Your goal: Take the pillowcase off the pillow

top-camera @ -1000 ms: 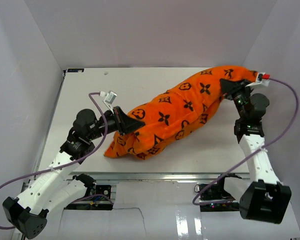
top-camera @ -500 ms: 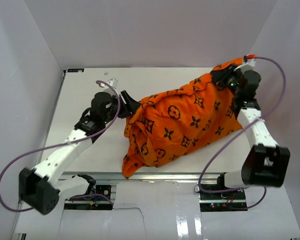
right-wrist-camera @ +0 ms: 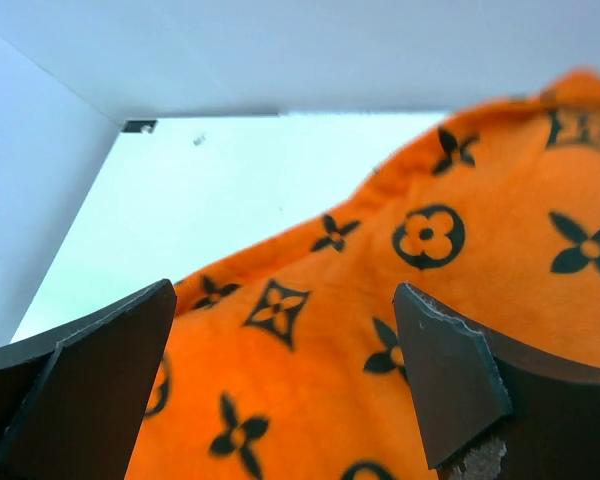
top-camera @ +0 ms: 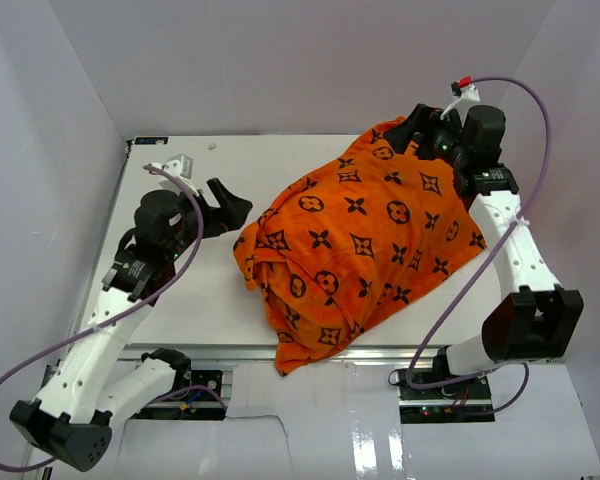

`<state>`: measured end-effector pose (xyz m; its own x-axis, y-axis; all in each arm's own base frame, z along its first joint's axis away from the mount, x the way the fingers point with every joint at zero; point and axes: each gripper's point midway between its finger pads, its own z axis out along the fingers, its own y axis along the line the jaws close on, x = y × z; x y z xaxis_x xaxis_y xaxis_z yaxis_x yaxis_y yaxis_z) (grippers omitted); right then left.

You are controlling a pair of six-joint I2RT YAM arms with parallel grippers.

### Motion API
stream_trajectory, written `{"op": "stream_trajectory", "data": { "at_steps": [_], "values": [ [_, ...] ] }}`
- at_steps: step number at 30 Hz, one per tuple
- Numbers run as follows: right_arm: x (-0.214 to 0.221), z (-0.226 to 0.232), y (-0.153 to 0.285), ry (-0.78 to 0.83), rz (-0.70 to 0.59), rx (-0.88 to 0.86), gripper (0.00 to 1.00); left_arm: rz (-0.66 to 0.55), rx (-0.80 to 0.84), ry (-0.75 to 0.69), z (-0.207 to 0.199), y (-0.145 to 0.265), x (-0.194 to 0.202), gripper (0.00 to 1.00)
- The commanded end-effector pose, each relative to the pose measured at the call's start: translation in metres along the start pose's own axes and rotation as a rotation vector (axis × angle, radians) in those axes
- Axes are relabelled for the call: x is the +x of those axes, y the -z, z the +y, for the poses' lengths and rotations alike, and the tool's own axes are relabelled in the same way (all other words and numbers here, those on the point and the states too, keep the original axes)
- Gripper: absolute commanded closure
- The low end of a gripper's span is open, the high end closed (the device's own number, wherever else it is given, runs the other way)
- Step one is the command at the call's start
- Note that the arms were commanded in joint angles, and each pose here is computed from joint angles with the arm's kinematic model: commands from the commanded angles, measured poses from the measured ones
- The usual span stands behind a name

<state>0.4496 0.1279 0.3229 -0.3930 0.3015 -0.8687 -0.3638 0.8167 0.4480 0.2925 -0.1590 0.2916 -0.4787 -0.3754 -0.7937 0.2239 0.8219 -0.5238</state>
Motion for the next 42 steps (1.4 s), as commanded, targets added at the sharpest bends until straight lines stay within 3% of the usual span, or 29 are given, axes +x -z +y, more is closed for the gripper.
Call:
{"op": "stream_trajectory", "data": {
  "at_steps": [1, 4, 6, 12, 19, 20, 21, 24, 25, 26, 30, 35, 40, 42],
  "values": [
    [-0.011, 0.032, 0.024, 0.085, 0.005, -0.045, 0.04, -0.053, -0.166, -0.019, 0.026, 0.025, -0.013, 0.02],
    [0.008, 0.055, 0.035, 0.125, 0.028, -0.102, 0.03, -0.058, -0.164, -0.013, 0.026, 0.031, -0.012, 0.02],
    [0.019, 0.077, 0.046, 0.160, 0.024, -0.149, 0.01, 0.005, -0.098, -0.015, 0.019, 0.030, 0.005, 0.03],
    [0.088, 0.113, 0.056, 0.200, 0.128, -0.232, 0.00, 0.136, -0.129, 0.008, 0.047, 0.006, 0.063, 0.07],
    [0.143, 0.125, 0.072, 0.195, 0.165, -0.288, 0.00, 0.147, -0.100, 0.009, 0.049, -0.024, 0.072, 0.15],
    [0.150, 0.123, 0.072, 0.194, 0.177, -0.280, 0.00, 0.133, -0.073, 0.008, 0.044, -0.030, 0.068, 0.21],
    [0.152, 0.121, 0.072, 0.193, 0.179, -0.276, 0.00, 0.163, -0.056, 0.012, 0.043, -0.036, 0.075, 0.39],
    [0.164, 0.117, 0.071, 0.186, 0.202, -0.270, 0.00, 0.162, -0.060, 0.012, 0.041, -0.049, 0.069, 0.66],
    [0.167, 0.115, 0.071, 0.185, 0.206, -0.269, 0.00, 0.179, -0.103, 0.009, 0.049, -0.057, 0.072, 0.87],
    [0.168, 0.114, 0.071, 0.186, 0.208, -0.266, 0.00, 0.201, -0.137, 0.002, 0.055, -0.058, 0.075, 1.00],
    [0.169, 0.110, 0.076, 0.207, 0.192, -0.252, 0.00, 0.161, -0.295, -0.018, 0.077, -0.063, 0.054, 1.00],
    [0.168, 0.109, 0.076, 0.219, 0.184, -0.252, 0.00, -0.023, -0.496, -0.041, 0.096, -0.050, -0.016, 1.00],
    [0.177, 0.109, 0.073, 0.215, 0.203, -0.270, 0.00, -0.191, -0.496, -0.062, 0.083, -0.058, -0.085, 1.00],
    [0.177, 0.110, 0.072, 0.216, 0.208, -0.276, 0.00, -0.156, -0.485, -0.071, 0.092, -0.077, -0.095, 1.00]
  ]
}}
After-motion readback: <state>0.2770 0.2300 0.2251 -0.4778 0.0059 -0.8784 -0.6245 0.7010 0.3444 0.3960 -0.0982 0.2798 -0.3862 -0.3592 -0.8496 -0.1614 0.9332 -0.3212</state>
